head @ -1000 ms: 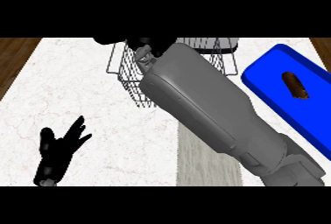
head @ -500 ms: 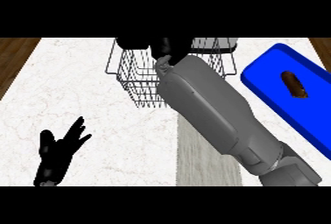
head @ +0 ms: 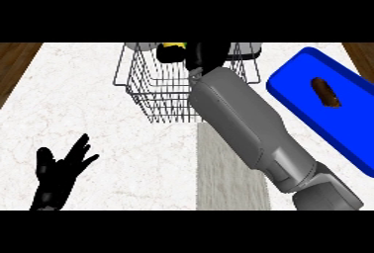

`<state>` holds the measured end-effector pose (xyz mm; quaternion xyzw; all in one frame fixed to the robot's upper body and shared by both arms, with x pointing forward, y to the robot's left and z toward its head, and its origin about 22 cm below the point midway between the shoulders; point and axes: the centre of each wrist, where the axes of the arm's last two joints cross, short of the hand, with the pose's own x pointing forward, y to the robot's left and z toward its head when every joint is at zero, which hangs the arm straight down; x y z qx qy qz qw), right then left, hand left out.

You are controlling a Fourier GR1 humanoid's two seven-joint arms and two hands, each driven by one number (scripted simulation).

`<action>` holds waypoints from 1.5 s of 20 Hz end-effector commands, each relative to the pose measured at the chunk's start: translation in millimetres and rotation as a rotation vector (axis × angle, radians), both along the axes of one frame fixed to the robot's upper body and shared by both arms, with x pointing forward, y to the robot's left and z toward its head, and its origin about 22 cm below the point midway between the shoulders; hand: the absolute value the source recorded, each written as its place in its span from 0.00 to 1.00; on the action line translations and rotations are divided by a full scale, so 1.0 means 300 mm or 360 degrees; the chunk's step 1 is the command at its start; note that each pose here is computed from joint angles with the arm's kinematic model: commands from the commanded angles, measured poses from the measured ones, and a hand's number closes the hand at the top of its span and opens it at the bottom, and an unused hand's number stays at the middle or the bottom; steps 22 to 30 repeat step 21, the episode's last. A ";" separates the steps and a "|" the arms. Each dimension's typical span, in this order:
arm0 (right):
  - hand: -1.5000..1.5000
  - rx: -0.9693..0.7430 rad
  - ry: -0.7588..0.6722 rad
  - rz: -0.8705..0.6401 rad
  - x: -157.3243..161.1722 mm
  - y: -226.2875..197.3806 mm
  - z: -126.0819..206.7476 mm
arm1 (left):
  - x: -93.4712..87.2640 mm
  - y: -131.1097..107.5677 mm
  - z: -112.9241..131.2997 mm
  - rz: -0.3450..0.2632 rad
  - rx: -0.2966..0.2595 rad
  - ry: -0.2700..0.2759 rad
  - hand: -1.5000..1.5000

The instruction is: Pick the lemon from the placemat and place it in the basket

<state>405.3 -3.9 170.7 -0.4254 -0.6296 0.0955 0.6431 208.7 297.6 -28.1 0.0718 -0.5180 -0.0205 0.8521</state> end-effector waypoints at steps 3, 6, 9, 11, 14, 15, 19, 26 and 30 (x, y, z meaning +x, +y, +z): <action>0.00 -0.0082 0.0004 0.0023 -0.006 -0.015 0.022 | -0.056 -0.008 -0.130 0.0048 0.0016 0.0153 0.50; 0.00 -0.0060 -0.0036 0.0000 -0.032 -0.006 -0.012 | -0.027 0.013 -0.074 0.0034 -0.0010 0.0144 0.50; 0.00 0.0035 -0.0128 -0.0030 -0.039 -0.025 0.021 | -0.057 -0.032 -0.073 0.0018 -0.0018 0.0154 0.50; 0.00 0.0128 -0.0157 -0.0068 -0.043 -0.069 0.036 | -0.111 -0.019 -0.096 0.0025 0.0022 0.0159 0.50; 0.00 0.0247 -0.0222 -0.0151 -0.031 -0.126 0.086 | -0.074 0.013 -0.104 0.0077 -0.0027 0.0124 0.50; 0.00 0.0294 -0.0215 -0.0143 -0.039 -0.150 0.092 | -0.044 0.003 -0.092 0.0048 -0.0011 0.0123 0.50; 0.00 0.0219 -0.0172 -0.0263 -0.084 -0.266 0.059 | -0.048 -0.041 -0.077 0.0088 -0.0013 0.0138 0.50; 0.00 0.0264 -0.0170 -0.0265 -0.121 -0.360 0.061 | -0.058 0.007 -0.077 0.0126 0.0001 0.0143 0.50; 0.00 0.0264 -0.0170 -0.0265 -0.121 -0.360 0.061 | -0.058 0.007 -0.077 0.0126 0.0001 0.0143 0.50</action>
